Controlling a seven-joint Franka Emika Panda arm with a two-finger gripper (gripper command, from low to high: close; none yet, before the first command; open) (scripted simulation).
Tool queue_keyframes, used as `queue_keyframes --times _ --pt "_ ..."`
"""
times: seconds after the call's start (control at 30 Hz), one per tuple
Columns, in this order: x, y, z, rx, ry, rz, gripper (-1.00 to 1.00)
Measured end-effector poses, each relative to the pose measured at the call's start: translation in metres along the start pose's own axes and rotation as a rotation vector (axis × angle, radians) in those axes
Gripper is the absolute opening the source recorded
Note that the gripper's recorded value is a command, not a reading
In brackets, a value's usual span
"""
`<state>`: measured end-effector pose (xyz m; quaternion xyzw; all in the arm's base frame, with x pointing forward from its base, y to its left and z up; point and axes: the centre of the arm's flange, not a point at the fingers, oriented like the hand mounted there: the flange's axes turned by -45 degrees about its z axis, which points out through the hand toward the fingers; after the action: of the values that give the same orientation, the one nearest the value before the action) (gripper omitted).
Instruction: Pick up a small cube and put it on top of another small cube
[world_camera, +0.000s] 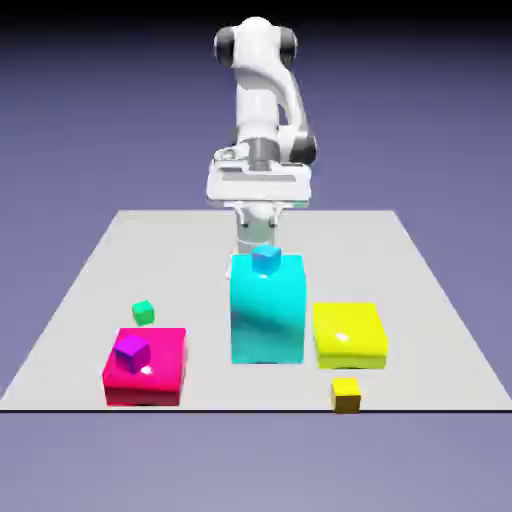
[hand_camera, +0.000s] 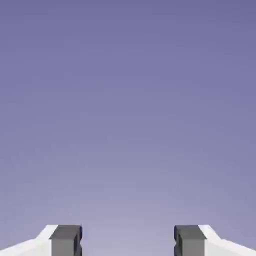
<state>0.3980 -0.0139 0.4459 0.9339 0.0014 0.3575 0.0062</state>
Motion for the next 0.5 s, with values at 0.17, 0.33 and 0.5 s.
queue_keyframes --times 0.17,0.33,0.5 --pt "-0.023 0.08 0.056 -0.059 -0.269 0.199 0.0" --pt "-0.069 0.162 0.097 -0.098 -0.525 0.413 0.0" --pt "-0.134 0.238 0.122 -0.115 -0.766 0.64 0.0"
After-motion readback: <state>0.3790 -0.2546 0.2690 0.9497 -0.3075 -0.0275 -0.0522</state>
